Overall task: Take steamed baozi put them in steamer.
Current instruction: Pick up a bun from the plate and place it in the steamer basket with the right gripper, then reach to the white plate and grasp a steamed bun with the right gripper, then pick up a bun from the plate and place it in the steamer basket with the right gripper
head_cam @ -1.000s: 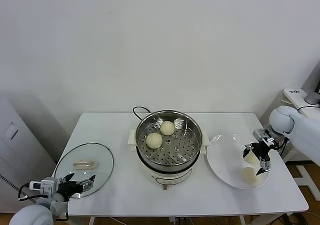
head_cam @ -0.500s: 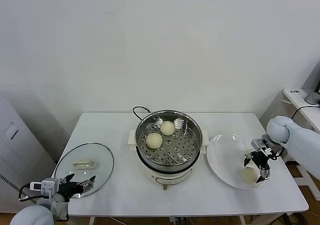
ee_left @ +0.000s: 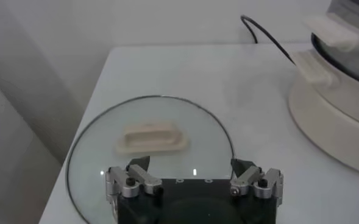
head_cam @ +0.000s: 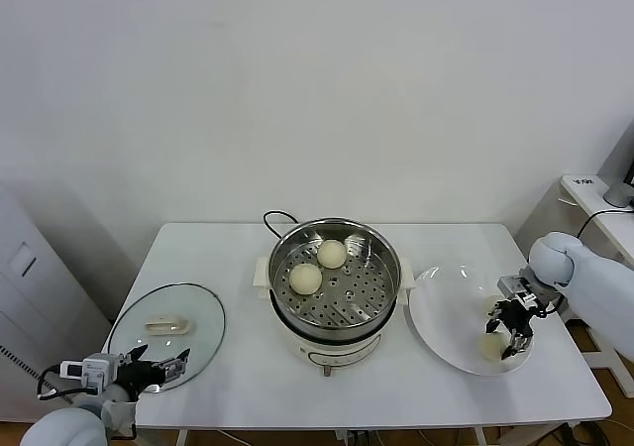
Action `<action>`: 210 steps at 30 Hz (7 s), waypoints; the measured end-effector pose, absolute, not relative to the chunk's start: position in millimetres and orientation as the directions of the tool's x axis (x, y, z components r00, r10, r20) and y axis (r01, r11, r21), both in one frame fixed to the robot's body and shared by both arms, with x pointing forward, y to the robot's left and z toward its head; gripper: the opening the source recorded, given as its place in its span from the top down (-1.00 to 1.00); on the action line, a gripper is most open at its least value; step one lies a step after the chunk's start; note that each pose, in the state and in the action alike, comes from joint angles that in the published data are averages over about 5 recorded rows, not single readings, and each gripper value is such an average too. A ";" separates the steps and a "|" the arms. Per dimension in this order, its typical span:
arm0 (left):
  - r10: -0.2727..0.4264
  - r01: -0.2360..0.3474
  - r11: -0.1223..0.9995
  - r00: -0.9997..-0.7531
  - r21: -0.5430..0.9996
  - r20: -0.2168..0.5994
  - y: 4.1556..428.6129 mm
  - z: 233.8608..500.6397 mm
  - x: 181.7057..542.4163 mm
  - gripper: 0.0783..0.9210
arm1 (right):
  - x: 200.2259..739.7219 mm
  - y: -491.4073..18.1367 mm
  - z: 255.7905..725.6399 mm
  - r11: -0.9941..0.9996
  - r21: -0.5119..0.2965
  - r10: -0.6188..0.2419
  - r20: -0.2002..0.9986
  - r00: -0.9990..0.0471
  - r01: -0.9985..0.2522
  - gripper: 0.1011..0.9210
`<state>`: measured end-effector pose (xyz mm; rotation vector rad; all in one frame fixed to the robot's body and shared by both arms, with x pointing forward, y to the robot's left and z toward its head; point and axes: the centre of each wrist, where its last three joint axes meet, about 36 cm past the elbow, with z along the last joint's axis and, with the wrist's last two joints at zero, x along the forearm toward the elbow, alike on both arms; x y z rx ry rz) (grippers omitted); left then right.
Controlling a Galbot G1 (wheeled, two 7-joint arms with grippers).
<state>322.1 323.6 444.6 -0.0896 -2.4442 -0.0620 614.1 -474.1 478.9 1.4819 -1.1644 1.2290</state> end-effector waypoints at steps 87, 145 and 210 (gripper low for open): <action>0.053 0.086 0.996 -0.766 0.020 0.641 325.2 439.9 327.0 -0.77 | 634.3 -102.4 627.2 -0.977 -0.207 -0.203 0.976 0.082 0.046 -0.75; 0.059 0.086 0.996 -0.770 0.011 0.636 324.0 441.6 327.0 -0.77 | 668.5 -515.6 510.7 -0.236 -0.095 -0.101 0.992 -0.073 -0.967 -0.76; 0.051 0.087 0.996 -0.772 0.027 0.634 316.7 444.9 322.8 -0.77 | 651.9 -361.1 694.6 -0.079 -0.179 -0.266 0.952 -0.152 -0.981 0.00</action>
